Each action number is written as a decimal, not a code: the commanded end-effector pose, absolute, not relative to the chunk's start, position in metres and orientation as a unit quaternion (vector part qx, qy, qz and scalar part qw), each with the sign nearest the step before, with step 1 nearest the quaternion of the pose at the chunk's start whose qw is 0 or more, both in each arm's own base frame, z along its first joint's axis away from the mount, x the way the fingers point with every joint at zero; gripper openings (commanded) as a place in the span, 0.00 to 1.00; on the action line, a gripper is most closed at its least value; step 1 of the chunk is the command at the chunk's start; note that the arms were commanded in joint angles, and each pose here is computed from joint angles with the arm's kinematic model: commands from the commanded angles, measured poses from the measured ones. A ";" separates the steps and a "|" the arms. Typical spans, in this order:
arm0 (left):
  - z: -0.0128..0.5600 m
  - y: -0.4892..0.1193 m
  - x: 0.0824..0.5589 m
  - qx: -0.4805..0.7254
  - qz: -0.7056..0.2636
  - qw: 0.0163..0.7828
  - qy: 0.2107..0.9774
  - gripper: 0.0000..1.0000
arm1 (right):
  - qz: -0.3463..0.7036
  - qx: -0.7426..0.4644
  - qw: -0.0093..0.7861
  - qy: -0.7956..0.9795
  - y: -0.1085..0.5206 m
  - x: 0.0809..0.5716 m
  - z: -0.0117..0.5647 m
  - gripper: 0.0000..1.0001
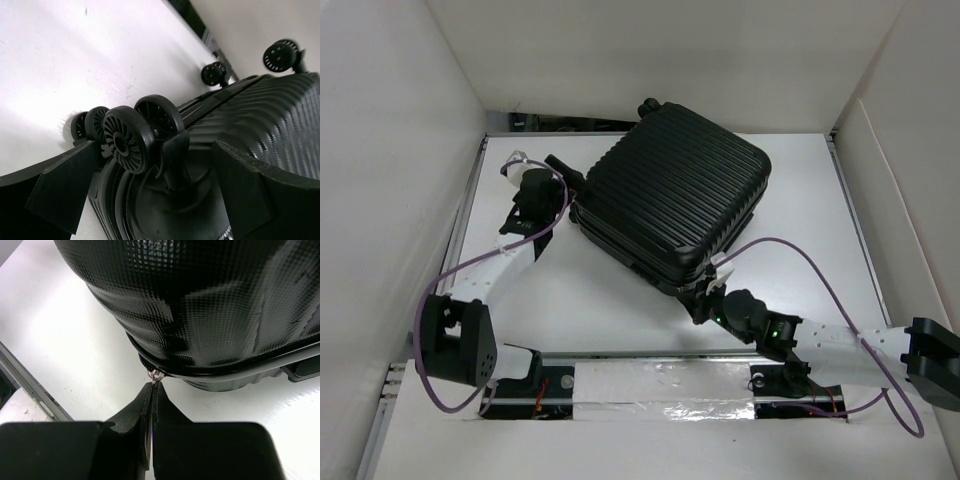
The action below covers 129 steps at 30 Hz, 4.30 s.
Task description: Pack the luggage
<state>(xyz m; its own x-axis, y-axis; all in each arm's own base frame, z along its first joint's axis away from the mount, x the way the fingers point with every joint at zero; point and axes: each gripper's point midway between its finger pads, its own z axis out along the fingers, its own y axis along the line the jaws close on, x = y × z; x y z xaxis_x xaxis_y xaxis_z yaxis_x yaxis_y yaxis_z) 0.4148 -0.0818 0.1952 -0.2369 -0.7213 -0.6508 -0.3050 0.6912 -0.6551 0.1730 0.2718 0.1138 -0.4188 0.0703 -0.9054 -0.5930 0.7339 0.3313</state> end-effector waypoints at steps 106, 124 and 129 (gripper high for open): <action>0.220 -0.244 0.222 0.019 -0.414 0.503 0.758 0.47 | 0.519 -0.275 0.457 0.668 0.403 0.167 0.225 0.69; 0.200 -0.227 0.226 0.025 -0.406 0.500 0.765 0.82 | 0.204 -0.007 0.569 0.797 0.145 0.242 0.177 0.00; 0.211 -0.246 0.222 0.067 -0.442 0.506 0.737 0.84 | 0.169 0.074 0.587 0.788 0.095 0.253 0.169 0.00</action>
<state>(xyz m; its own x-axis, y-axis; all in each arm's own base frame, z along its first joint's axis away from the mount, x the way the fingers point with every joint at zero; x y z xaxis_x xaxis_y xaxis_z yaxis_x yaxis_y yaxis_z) 0.2256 -0.2308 0.1926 -0.5253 -0.3541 -0.7737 0.4304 0.6738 -0.6006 0.2529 0.1187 0.1887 -0.2858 0.3057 -0.9082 -0.1784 0.9142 0.3639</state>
